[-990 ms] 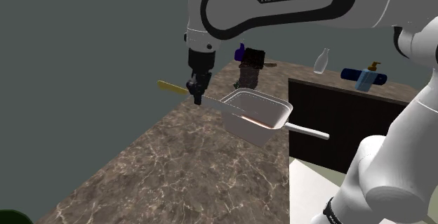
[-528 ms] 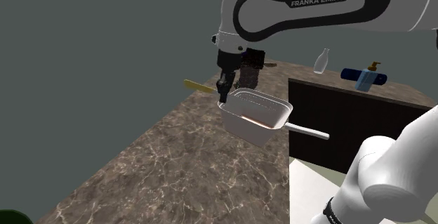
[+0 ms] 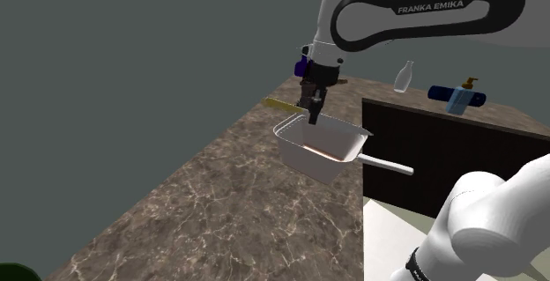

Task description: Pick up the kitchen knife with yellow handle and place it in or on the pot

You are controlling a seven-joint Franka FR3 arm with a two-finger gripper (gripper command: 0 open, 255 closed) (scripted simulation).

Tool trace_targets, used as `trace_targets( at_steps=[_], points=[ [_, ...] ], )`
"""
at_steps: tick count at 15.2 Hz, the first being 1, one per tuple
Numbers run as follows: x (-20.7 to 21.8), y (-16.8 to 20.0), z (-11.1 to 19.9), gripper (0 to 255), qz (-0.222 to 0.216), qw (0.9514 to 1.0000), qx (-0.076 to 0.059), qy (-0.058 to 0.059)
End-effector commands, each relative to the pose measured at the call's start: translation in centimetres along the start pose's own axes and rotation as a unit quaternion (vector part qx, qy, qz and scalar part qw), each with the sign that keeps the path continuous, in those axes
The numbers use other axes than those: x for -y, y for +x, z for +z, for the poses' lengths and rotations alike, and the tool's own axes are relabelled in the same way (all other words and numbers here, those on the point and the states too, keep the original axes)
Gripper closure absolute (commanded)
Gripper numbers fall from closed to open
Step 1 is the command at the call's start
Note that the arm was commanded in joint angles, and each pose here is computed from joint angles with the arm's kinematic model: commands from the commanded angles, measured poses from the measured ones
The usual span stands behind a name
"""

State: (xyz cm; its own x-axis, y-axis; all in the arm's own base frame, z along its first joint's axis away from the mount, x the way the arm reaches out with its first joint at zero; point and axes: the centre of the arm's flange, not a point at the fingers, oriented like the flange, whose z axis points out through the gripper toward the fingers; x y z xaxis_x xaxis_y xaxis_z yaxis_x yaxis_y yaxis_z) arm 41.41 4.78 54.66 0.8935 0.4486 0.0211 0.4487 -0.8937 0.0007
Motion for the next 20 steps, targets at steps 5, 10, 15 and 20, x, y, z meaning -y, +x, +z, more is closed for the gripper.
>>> trace_targets(
  at_steps=[5, 10, 15, 20],
  points=[
    [-5.4, -5.9, -0.2, 255, -0.001, 1.0000, 0.000, 0.000],
    [-9.3, -10.0, 0.2, 255, -0.001, 1.0000, 0.000, 0.000],
    [-9.3, -10.0, 2.8, 255, -0.001, 1.0000, 0.000, 0.000],
    [-9.3, -10.1, 5.5, 255, -0.001, 1.0000, 0.000, 0.000]
  ],
)
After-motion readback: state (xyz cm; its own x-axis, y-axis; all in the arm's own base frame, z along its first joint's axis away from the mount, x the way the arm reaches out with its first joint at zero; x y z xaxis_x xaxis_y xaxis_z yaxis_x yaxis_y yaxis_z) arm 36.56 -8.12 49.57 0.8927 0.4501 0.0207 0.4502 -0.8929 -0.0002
